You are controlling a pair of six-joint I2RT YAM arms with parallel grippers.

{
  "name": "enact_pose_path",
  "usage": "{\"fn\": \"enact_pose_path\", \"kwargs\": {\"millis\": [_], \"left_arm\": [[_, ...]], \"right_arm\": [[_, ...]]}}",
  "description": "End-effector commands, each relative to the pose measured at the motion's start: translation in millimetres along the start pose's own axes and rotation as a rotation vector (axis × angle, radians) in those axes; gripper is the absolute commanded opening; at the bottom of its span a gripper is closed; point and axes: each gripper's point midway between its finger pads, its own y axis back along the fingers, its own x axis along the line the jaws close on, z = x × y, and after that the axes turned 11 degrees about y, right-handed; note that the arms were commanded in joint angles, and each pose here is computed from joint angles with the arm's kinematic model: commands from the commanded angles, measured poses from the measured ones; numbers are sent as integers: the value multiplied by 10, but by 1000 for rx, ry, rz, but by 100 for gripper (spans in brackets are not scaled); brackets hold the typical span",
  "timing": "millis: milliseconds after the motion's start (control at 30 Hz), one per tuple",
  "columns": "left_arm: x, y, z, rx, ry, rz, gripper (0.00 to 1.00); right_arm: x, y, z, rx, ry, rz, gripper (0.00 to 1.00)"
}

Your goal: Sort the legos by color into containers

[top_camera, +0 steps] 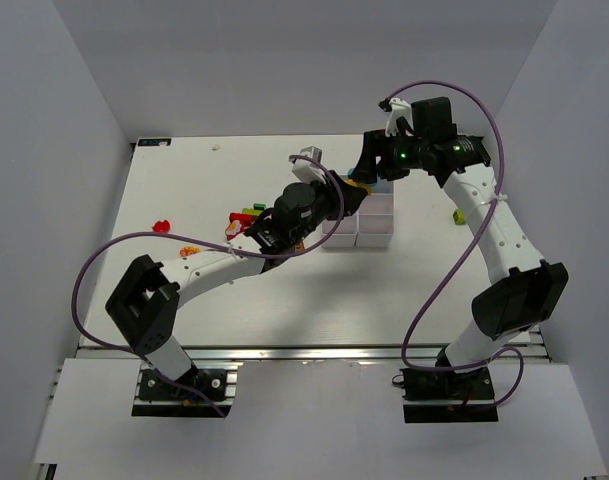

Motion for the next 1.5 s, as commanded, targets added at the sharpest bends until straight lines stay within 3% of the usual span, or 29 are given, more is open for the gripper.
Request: {"fn": "enact_pose_path", "kwargs": {"millis": [0, 200, 533, 1467], "left_arm": [[-156, 14, 155, -42, -8, -24, 44], [-176, 34, 210, -64, -11, -27, 38], [-154, 72, 92, -20, 9, -46, 20], [-161, 214, -29, 15, 18, -82, 13]], "right_arm": [[79, 144, 141, -64, 22, 3, 0], [80, 135, 132, -62, 17, 5, 0], [-17, 103, 231, -76, 5, -16, 0], [-365, 214, 307, -115, -49, -65, 0]]}}
